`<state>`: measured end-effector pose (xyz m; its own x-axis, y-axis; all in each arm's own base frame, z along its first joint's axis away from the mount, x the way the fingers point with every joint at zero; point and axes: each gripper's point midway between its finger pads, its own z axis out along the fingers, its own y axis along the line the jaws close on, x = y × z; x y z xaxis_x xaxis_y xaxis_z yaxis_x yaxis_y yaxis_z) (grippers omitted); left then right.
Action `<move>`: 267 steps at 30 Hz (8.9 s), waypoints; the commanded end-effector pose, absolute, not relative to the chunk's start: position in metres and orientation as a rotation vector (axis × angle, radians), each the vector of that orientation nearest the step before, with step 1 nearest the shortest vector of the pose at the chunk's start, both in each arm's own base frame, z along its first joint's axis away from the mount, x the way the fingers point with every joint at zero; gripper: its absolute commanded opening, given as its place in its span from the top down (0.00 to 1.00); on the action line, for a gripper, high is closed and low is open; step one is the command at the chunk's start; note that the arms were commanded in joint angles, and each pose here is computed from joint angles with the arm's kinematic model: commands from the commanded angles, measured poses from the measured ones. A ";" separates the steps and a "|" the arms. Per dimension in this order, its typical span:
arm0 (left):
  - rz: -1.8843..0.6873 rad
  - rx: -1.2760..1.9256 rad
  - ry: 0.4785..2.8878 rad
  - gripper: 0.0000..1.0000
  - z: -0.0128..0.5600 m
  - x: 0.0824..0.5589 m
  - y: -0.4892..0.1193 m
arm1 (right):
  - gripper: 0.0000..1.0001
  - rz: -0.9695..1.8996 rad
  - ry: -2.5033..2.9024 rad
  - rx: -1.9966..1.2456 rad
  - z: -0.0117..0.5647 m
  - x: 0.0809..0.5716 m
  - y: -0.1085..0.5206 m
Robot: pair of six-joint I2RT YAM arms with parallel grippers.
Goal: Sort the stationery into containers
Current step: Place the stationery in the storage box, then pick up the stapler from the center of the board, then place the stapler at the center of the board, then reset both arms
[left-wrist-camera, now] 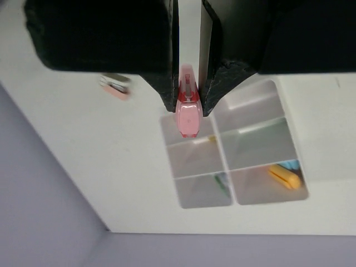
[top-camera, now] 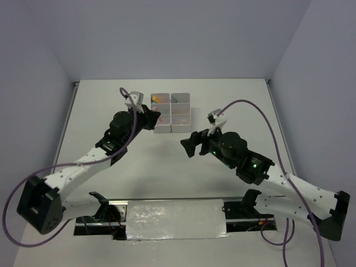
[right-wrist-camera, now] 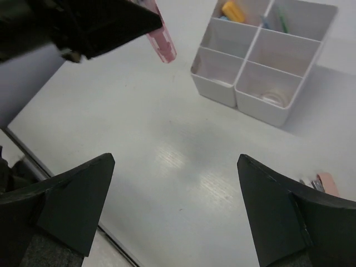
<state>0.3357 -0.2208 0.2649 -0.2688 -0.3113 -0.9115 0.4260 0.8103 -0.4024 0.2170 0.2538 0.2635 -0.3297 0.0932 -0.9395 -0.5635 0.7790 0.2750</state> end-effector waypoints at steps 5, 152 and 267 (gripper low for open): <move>-0.424 0.077 1.415 1.00 0.274 0.419 -0.218 | 0.00 0.652 1.844 -0.161 0.289 0.199 0.187; -0.923 0.375 1.770 1.00 0.283 0.247 -0.302 | 0.00 0.783 1.656 -0.532 0.295 0.202 0.277; -0.566 0.541 1.570 0.01 0.251 0.417 -0.208 | 0.00 0.579 1.590 -0.365 0.356 0.174 0.153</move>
